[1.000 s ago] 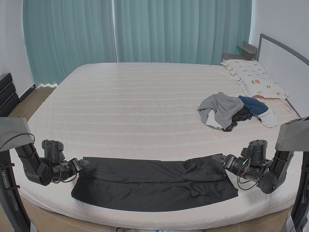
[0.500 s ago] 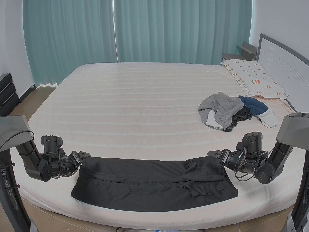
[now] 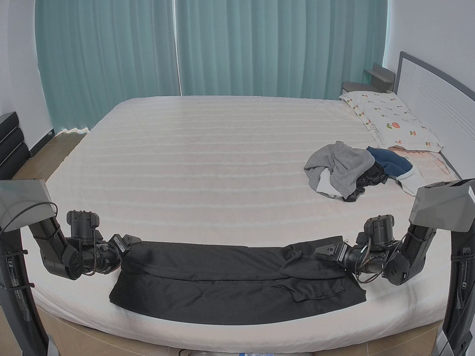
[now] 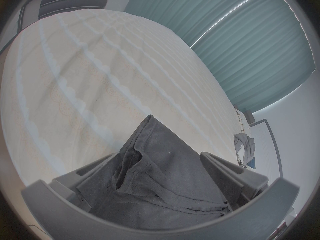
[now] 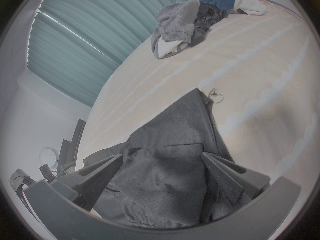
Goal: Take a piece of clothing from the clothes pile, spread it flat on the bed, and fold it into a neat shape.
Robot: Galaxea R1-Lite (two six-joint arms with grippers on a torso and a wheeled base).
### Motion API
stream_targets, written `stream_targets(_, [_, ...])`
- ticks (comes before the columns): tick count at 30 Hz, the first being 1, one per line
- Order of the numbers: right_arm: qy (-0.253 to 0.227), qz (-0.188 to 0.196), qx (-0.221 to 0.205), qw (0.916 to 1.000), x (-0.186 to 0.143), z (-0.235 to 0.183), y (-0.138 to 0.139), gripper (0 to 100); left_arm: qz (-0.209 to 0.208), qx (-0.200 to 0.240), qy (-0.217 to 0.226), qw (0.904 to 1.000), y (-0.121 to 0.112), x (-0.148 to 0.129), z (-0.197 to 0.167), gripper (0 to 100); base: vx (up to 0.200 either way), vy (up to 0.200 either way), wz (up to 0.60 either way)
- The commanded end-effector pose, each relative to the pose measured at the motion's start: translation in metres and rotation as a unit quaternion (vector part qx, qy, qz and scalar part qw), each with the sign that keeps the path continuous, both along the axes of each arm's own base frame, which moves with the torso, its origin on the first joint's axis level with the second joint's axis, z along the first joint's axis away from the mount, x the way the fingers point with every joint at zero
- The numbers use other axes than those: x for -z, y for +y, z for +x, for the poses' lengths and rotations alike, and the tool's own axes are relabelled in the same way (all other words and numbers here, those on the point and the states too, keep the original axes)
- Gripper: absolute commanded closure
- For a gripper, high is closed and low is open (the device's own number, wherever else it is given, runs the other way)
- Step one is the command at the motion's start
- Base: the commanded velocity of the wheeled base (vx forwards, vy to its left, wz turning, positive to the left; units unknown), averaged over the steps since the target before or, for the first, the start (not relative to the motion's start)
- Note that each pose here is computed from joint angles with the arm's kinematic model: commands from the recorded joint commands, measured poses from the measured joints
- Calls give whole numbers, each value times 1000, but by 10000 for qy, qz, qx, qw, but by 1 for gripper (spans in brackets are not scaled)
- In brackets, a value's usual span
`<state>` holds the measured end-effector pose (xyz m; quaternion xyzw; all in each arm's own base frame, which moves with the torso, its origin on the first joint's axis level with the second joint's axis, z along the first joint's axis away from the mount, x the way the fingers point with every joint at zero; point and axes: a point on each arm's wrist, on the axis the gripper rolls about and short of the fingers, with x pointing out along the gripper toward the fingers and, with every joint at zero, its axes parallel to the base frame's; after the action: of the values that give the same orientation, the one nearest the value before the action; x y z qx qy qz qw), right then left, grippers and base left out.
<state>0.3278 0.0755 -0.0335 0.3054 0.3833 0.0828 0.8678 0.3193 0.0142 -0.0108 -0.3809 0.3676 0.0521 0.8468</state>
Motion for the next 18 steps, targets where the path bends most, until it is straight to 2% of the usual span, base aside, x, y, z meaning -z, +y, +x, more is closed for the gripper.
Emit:
stream_targets(1, [55,-7,-4,10000,3,-1,0,0,2,8,24,10000,0,2,0,0,0,0,0])
stream_targets(3, [48,-5,-12,10000,3,-1,0,0,6,3,32,10000,0,2,0,0,0,0,0])
stream_targets(4, [46,-6,-22,10000,3,-1,0,100,7,3,24,10000,0,2,0,0,0,0,0])
stream_targets(18, [-81,94,26,9999,-13,-6,-3,100,6,3,32,10000,0,2,0,0,0,0,0])
